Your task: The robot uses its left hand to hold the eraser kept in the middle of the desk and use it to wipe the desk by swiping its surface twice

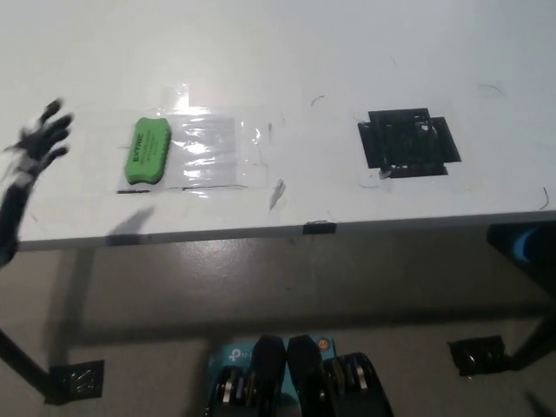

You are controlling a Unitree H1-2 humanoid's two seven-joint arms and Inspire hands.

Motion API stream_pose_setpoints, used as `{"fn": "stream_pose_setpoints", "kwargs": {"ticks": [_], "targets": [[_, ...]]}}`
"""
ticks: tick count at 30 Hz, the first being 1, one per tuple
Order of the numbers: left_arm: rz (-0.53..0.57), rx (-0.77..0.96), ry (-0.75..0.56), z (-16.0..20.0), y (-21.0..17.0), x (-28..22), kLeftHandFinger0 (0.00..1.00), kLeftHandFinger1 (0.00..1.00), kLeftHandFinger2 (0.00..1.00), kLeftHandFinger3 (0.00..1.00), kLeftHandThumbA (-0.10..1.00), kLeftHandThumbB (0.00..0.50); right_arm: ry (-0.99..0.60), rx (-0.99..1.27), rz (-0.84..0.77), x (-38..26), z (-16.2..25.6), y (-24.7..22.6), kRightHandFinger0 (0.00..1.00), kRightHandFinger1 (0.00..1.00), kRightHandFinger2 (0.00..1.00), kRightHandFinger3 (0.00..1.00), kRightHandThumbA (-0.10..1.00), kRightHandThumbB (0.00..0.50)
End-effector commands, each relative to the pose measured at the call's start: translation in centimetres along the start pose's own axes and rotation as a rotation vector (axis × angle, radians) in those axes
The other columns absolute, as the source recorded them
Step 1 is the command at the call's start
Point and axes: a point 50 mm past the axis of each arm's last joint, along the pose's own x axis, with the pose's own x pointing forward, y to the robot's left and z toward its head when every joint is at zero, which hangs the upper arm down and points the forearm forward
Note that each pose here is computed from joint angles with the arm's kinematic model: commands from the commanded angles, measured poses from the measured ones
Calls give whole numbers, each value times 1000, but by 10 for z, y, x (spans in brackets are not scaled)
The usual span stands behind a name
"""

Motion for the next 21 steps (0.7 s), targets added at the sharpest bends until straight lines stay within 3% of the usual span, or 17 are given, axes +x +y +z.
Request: {"fn": "stream_pose_setpoints", "kwargs": {"ticks": [1, 3, 4, 6, 8, 9, 11, 12, 17, 21], "targets": [[21, 365, -18, 20, 12, 52, 1000, 1000, 1000, 1000, 1000, 172, -41, 2, -1, 4, 16, -6, 1000, 1000, 1000, 1000, 1000, 135], [16, 455, -39, 25, 13, 66, 1000, 1000, 1000, 1000, 1000, 171, -39, -2, -8, 5, 17, -6, 1000, 1000, 1000, 1000, 1000, 140], [10, 552, -48, 34, 14, 87, 1000, 1000, 1000, 1000, 1000, 189, -42, -1, -4, 6, 16, -7, 1000, 1000, 1000, 1000, 1000, 194], [10, 669, -72, 37, 16, 106, 1000, 1000, 1000, 1000, 1000, 201, -40, -9, -1, 5, 15, -7, 1000, 1000, 1000, 1000, 1000, 217], [-1, 794, -79, 39, 18, 122, 1000, 1000, 1000, 1000, 1000, 192, -38, -16, 1, 3, 14, -8, 1000, 1000, 1000, 1000, 1000, 205], [-2, 846, -80, 40, 19, 130, 1000, 1000, 1000, 1000, 1000, 216, -36, -15, 2, 3, 15, -7, 1000, 1000, 1000, 1000, 1000, 181], [5, 1003, -96, 44, 20, 149, 1000, 1000, 1000, 1000, 1000, 191, -41, -18, 10, 4, 15, -8, 1000, 1000, 1000, 1000, 1000, 146], [5, 1079, -98, 44, 21, 157, 1000, 1000, 1000, 1000, 1000, 202, -43, -18, 10, 3, 15, -8, 1000, 1000, 1000, 1000, 1000, 136], [-16, 1361, -99, 59, 35, 181, 1000, 1000, 1000, 1000, 1000, 240, -33, -28, 2, 0, 14, -8, 1000, 1000, 1000, 1000, 1000, 125], [29, 1520, -137, 85, 61, 201, 1000, 1000, 1000, 1000, 1000, 223, -26, -11, -4, -1, 14, -12, 1000, 1000, 1000, 1000, 1000, 136]]}}
